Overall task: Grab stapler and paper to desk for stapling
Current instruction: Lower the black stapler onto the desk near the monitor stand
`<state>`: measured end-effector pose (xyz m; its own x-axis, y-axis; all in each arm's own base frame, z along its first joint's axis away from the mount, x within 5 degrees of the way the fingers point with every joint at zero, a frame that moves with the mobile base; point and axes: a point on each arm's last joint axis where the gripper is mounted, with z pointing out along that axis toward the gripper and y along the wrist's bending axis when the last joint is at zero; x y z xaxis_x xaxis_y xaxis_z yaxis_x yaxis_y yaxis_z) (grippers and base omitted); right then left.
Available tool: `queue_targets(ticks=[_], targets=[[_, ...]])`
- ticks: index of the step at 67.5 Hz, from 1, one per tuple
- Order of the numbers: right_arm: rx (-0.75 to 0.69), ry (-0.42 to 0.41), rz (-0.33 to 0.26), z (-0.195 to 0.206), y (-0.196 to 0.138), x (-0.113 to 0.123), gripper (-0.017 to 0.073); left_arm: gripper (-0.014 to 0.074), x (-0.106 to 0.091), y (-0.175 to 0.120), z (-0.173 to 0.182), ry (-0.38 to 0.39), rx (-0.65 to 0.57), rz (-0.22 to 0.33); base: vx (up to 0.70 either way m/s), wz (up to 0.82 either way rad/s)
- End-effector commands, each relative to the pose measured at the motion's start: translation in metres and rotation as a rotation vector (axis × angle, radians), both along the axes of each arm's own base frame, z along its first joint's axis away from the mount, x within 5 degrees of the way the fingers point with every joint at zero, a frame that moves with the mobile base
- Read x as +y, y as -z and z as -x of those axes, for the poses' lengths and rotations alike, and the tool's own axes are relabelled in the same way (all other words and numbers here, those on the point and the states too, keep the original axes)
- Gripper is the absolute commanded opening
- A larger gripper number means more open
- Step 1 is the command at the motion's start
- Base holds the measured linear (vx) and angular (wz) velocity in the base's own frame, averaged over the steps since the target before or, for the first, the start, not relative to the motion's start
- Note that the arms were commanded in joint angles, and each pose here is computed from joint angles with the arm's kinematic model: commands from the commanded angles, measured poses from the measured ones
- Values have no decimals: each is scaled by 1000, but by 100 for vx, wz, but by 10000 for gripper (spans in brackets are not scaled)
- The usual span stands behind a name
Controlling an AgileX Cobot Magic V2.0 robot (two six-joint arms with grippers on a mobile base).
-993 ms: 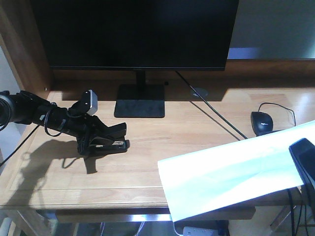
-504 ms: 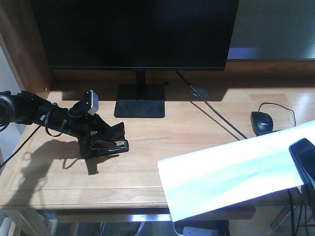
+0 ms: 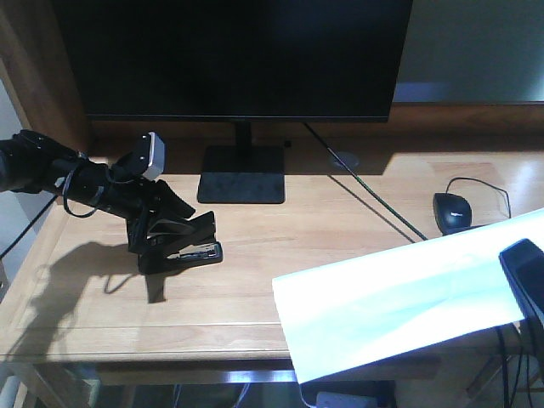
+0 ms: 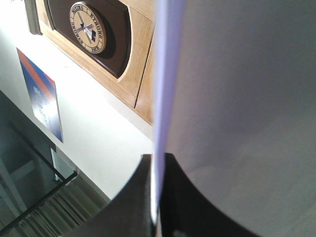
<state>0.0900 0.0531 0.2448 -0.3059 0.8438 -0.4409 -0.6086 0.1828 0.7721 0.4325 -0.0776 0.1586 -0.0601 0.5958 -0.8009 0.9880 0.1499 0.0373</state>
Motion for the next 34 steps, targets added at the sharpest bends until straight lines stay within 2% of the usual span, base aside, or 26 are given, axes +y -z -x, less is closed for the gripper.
queue_targets(ticks=[1, 5, 21, 34], targets=[[-135, -28, -66, 11, -6, -3, -2, 64, -3, -40, 3, 10, -67, 36, 0, 0], [-135, -28, -66, 11, -6, -3, -2, -11, -2, -40, 2, -7, -52, 33, 0, 0], [-135, -28, -66, 11, -6, -3, -2, -7, -1, -36, -2, -58, -50, 19, 0, 0], [-135, -28, -66, 11, -6, -3, -2, -8, -1, -36, -3, -61, -54, 22, 0, 0]])
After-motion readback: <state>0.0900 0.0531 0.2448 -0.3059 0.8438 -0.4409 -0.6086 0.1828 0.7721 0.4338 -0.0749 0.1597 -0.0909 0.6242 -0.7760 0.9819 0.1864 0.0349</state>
